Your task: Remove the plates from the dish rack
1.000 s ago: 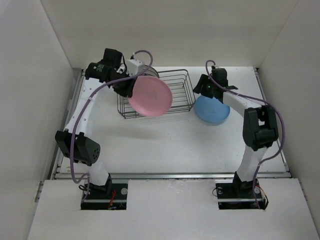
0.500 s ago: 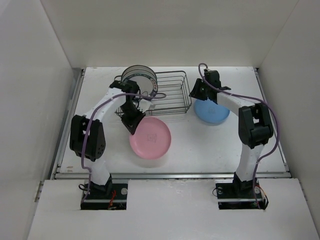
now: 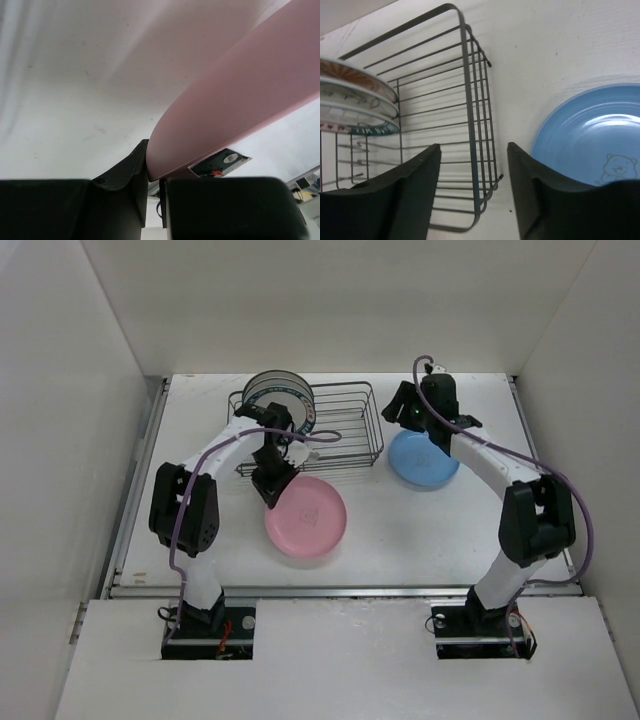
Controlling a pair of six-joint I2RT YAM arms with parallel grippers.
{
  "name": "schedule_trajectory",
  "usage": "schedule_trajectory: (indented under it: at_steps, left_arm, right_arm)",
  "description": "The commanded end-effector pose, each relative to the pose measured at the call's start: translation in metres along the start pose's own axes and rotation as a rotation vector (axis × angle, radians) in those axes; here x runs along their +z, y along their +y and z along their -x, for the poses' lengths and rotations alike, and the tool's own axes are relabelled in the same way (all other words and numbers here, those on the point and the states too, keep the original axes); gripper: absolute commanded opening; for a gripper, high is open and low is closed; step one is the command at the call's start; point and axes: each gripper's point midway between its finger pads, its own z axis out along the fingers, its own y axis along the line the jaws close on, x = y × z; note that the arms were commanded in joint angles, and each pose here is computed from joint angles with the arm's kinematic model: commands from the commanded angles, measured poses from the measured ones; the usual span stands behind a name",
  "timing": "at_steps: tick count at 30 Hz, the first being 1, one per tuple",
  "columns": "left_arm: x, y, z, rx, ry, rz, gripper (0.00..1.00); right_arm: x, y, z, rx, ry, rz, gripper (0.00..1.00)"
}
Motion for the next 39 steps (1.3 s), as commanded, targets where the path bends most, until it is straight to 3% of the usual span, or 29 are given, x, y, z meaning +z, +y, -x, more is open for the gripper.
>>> schedule_trajectory:
  at_steps: [1, 2, 4, 8, 11, 16, 19, 22, 23, 25, 27, 28, 31, 34, 39]
  left_arm:
    - [-0.024, -0.012, 0.011, 0.003, -0.07, -0.027, 0.0]
    - [-0.027, -0.013, 0.011, 0.004, -0.073, -0.026, 0.0]
    - [-0.03, -0.014, 0.015, -0.001, -0.089, -0.029, 0.0]
    - [-0.041, -0.011, 0.034, -0.023, -0.155, -0.012, 0.0]
    - [-0.046, -0.006, 0.049, -0.073, -0.195, -0.01, 0.0]
    - [-0.055, -0.006, 0.066, -0.091, -0.26, -0.03, 0.0]
    - [-0.059, -0.006, 0.067, -0.085, -0.277, -0.022, 0.0]
    - [-0.062, -0.004, 0.063, -0.086, -0.277, 0.01, 0.0]
    - [-0.059, 0.0, 0.065, -0.093, -0.283, 0.024, 0.0]
    - [-0.065, 0.003, 0.065, -0.106, -0.303, 0.059, 0.0]
    - [-0.07, 0.005, 0.066, -0.127, -0.324, 0.081, 0.12]
    - [-0.077, 0.007, 0.068, -0.121, -0.351, 0.107, 0.4]
    - [-0.097, 0.008, 0.072, -0.143, -0.431, 0.16, 0.99]
    - [-0.119, 0.025, 0.074, -0.192, -0.505, 0.278, 1.0]
    - [-0.165, 0.071, 0.056, -0.405, -0.621, 0.475, 1.0]
  right_arm:
    - [-0.035, 0.031, 0.021, -0.123, -0.086, 0.156, 0.65]
    - [-0.057, 0.053, 0.018, -0.188, -0.097, 0.298, 0.72]
    - [-0.079, 0.075, 0.007, -0.305, -0.093, 0.426, 0.77]
    - [-0.106, 0.106, -0.056, -0.566, 0.076, 0.57, 0.8]
    - [-0.116, 0.118, -0.111, -0.609, 0.24, 0.636, 0.8]
    - [-0.098, 0.105, -0.146, -0.594, 0.321, 0.579, 0.77]
    - [-0.093, 0.104, -0.151, -0.572, 0.337, 0.57, 0.53]
    - [-0.093, 0.112, -0.149, -0.548, 0.321, 0.582, 0.08]
    - [-0.091, 0.115, -0.144, -0.539, 0.298, 0.575, 0.0]
    - [-0.092, 0.115, -0.129, -0.532, 0.245, 0.549, 0.0]
    - [-0.087, 0.111, -0.112, -0.477, 0.209, 0.506, 0.0]
    - [-0.088, 0.108, -0.104, -0.452, 0.197, 0.495, 0.0]
    - [-0.087, 0.097, -0.061, -0.29, 0.118, 0.473, 0.0]
    - [-0.089, 0.077, -0.016, -0.113, 0.035, 0.441, 0.0]
    - [-0.099, 0.023, 0.031, 0.093, -0.08, 0.325, 0.0]
